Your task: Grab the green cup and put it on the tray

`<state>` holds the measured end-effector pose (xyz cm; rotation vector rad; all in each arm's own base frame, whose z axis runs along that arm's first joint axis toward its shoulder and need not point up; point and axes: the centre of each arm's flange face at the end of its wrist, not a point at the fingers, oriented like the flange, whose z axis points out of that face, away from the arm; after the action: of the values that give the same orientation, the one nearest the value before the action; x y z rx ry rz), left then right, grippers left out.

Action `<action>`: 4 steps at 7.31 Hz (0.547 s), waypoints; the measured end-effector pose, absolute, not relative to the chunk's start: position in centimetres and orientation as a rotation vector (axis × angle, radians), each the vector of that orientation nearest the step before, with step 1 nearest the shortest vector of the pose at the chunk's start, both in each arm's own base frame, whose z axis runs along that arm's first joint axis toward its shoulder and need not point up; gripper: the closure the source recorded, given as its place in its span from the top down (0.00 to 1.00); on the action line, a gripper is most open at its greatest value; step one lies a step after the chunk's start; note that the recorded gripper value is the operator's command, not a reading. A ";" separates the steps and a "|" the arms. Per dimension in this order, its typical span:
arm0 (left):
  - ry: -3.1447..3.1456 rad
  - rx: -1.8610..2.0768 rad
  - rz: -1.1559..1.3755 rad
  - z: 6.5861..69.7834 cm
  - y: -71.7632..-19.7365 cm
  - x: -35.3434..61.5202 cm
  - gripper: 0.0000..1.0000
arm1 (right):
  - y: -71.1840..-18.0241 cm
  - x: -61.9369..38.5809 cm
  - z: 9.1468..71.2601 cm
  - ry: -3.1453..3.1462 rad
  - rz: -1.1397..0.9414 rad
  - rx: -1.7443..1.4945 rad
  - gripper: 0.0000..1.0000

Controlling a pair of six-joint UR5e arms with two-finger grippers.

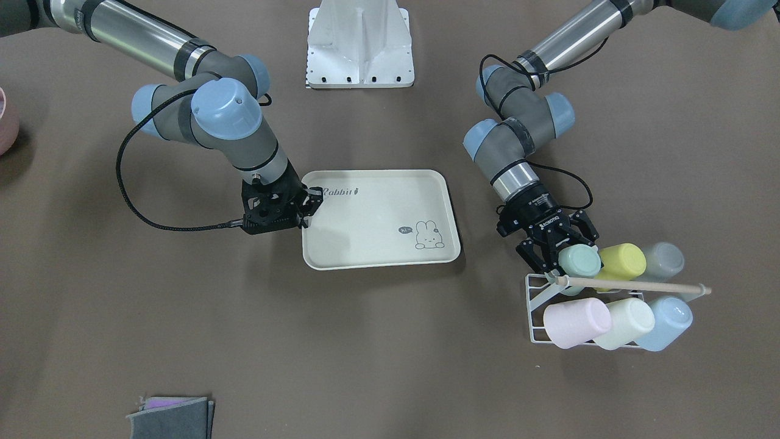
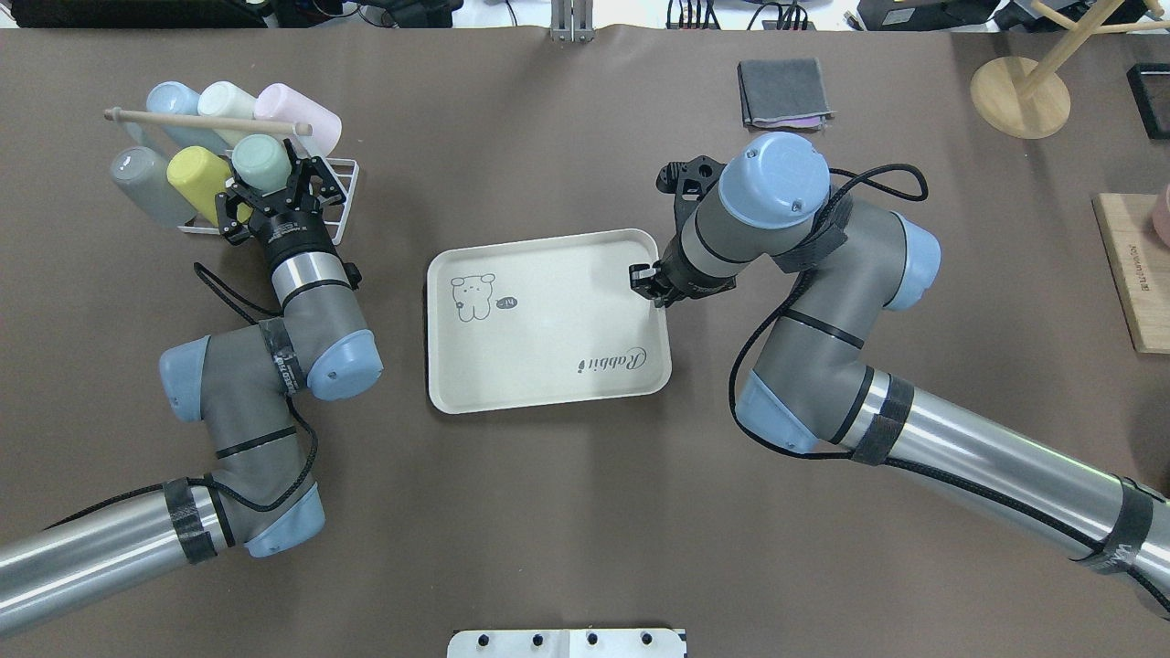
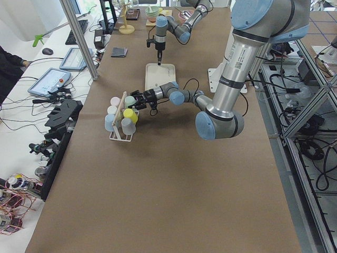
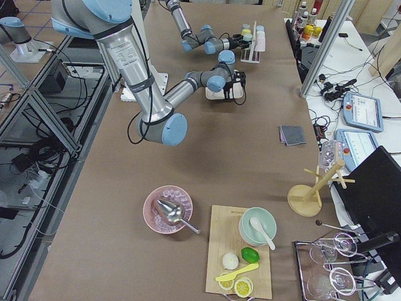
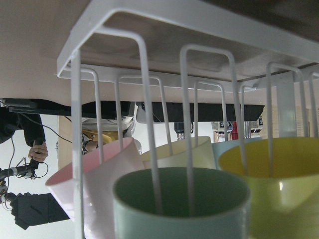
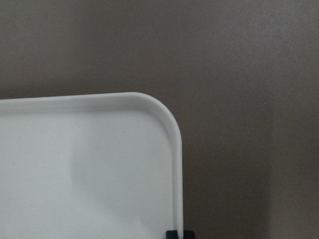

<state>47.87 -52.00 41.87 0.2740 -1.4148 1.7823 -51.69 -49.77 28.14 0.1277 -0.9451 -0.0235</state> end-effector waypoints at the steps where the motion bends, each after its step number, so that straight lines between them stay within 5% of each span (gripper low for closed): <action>1: -1.417 0.275 1.780 41.7 -52.2 47.6 0.16 | -49.8 -51.8 28.5 -0.940 -0.022 0.123 0.00; 4: -1.420 0.280 1.780 41.8 -52.1 47.4 0.16 | -50.1 -52.2 29.7 -0.925 -0.013 0.111 0.00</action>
<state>47.44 -52.07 41.80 0.2798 -1.4201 1.7796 -52.19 -50.06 29.68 0.1108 -0.9246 -0.0131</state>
